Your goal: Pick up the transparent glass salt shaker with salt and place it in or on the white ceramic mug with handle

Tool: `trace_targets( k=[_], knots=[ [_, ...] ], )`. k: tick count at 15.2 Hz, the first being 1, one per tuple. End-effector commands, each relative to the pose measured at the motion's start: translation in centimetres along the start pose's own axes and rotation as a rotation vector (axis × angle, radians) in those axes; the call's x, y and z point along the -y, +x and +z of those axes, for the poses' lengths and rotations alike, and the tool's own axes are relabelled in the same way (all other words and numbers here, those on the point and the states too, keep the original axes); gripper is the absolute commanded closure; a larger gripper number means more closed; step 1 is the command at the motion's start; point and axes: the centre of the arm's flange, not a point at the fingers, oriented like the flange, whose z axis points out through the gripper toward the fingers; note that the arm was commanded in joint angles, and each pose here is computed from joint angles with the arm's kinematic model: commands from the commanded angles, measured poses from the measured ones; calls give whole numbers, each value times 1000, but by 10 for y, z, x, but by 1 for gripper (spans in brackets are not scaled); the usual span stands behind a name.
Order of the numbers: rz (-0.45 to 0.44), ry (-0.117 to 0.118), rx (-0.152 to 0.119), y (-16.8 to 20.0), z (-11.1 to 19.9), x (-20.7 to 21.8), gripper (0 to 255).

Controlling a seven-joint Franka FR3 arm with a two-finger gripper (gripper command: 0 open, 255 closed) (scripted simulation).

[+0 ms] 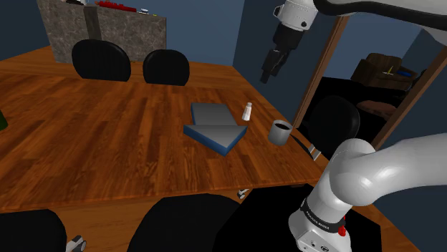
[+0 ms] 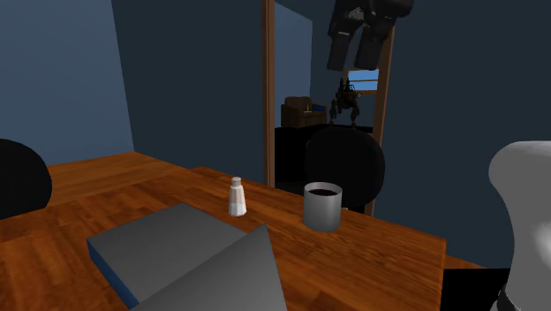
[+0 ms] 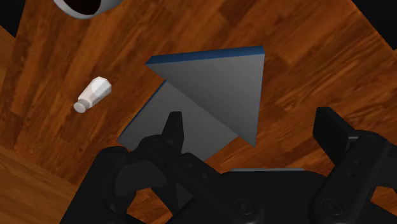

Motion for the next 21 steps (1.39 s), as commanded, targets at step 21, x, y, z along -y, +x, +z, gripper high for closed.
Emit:
trace_targets(
  k=[21],
  knots=[
    [-32,5,96,95,168,-189,0]
  ],
)
